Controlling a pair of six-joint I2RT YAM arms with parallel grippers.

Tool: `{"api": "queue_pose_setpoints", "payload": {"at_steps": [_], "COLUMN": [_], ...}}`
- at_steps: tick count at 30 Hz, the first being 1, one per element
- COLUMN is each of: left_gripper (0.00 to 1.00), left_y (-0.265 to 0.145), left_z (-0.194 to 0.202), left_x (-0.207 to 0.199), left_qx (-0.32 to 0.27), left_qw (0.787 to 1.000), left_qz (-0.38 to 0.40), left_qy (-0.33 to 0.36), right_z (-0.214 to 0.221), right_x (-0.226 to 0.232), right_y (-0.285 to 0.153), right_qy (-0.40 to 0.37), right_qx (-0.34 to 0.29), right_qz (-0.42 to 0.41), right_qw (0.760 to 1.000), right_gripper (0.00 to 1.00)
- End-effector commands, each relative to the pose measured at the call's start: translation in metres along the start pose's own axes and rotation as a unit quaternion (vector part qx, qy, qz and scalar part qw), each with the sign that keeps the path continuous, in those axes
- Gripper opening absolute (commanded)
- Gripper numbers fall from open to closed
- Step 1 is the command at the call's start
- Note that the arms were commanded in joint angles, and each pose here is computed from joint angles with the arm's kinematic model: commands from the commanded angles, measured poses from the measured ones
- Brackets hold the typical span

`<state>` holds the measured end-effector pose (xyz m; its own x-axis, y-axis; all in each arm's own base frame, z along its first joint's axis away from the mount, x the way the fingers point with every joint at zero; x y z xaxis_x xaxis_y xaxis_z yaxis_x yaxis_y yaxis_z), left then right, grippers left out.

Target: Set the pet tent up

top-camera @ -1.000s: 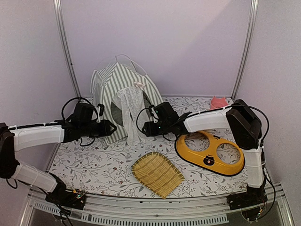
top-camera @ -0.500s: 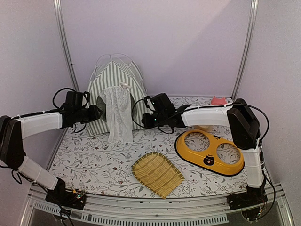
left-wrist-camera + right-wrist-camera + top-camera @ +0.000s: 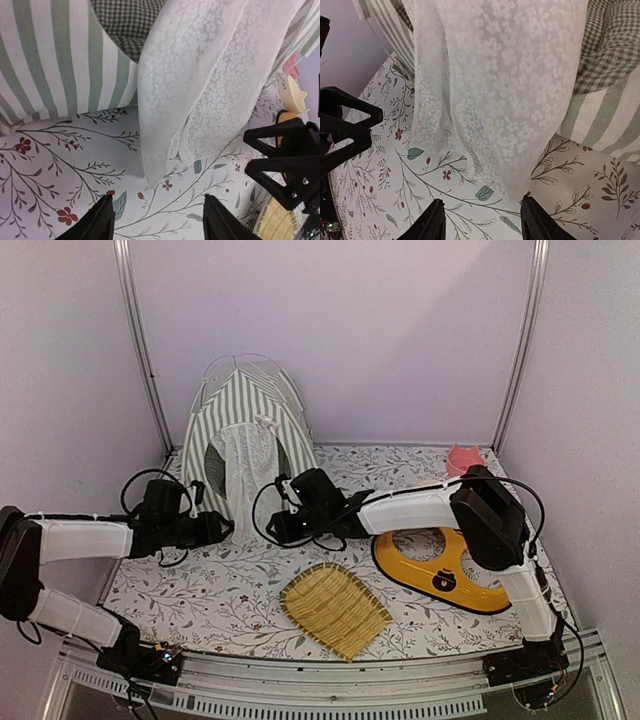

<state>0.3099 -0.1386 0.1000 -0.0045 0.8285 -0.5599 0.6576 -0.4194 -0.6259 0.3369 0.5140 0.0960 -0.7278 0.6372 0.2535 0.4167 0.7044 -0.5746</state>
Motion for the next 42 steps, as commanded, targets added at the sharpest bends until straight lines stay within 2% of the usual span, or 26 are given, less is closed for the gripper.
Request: {"api": "queue_pose_setpoints", "payload": {"at_steps": [1,5,8,10,14,15,16,23,27,30,35,39,40,42], "left_gripper": [0.62,0.65,0.58,0.43,0.11,0.02,0.0,0.0,0.0,0.0,0.0,0.0,0.03,0.25], "left_y": [0.012,0.028,0.038,0.044,0.046,0.043,0.039,-0.028,-0.071,-0.092,-0.101,-0.076,-0.067,-0.053], "left_z": [0.009,0.018,0.022,0.022,0.016,0.013,0.009,-0.014,-0.021,-0.021,-0.003,0.034,0.044,0.057], "left_x": [-0.01,-0.01,-0.009,-0.008,-0.011,-0.012,-0.014,-0.011,-0.012,-0.016,-0.036,-0.037,-0.036,-0.03], "left_qx": [0.007,0.027,0.036,0.038,0.033,0.03,0.022,-0.053,-0.096,-0.106,-0.078,-0.012,0.006,0.034], "left_qw": [0.999,0.999,0.999,0.999,0.999,0.999,1.0,0.997,0.993,0.991,0.99,0.989,0.988,0.985], "left_qz": [0.036,0.04,0.034,0.029,0.024,0.02,0.016,-0.044,-0.063,-0.069,-0.073,-0.097,-0.103,-0.119], "left_qy": [0.009,0.01,0.007,0.005,0.009,0.012,0.015,0.03,0.039,0.046,0.088,0.111,0.115,0.119], "right_z": [0.013,0.012,0.005,0.001,-0.008,-0.011,-0.014,-0.036,-0.037,-0.034,-0.016,0.014,0.023,0.039], "right_x": [-0.016,-0.022,-0.022,-0.02,-0.016,-0.016,-0.016,-0.007,-0.003,0.003,0.018,0.029,0.029,0.028], "right_y": [0.029,0.038,0.041,0.04,0.03,0.025,0.02,-0.036,-0.064,-0.081,-0.1,-0.089,-0.084,-0.072], "right_qy": [0.017,0.022,0.022,0.022,0.022,0.022,0.022,0.025,0.024,0.018,0.002,0.008,0.009,0.015], "right_qx": [-0.004,-0.015,-0.024,-0.027,-0.031,-0.032,-0.035,-0.057,-0.051,-0.041,-0.016,0.019,0.03,0.053], "right_qz": [0.019,0.034,0.036,0.032,0.032,0.034,0.037,0.044,0.055,0.07,0.09,0.071,0.07,0.065], "right_qw": [1.0,0.999,0.999,0.999,0.999,0.999,0.998,0.997,0.997,0.997,0.996,0.997,0.997,0.996], "right_gripper": [0.69,0.68,0.59,0.47,0.13,0.07,0.02,0.0,0.0,0.0,0.0,0.0,0.0,0.03]}}
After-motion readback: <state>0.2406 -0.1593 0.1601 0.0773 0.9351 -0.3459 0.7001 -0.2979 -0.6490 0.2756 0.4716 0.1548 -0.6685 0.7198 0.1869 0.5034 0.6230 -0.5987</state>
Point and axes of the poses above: each gripper's point midway between its finger pads, its own y axis out along the fingers, its own x axis along the line the jaws close on, z = x × y, the point moved 2 cm from there along -y, back along the fingers, and after that the axes turned 9 degrees about -y, right-handed, at the moved point
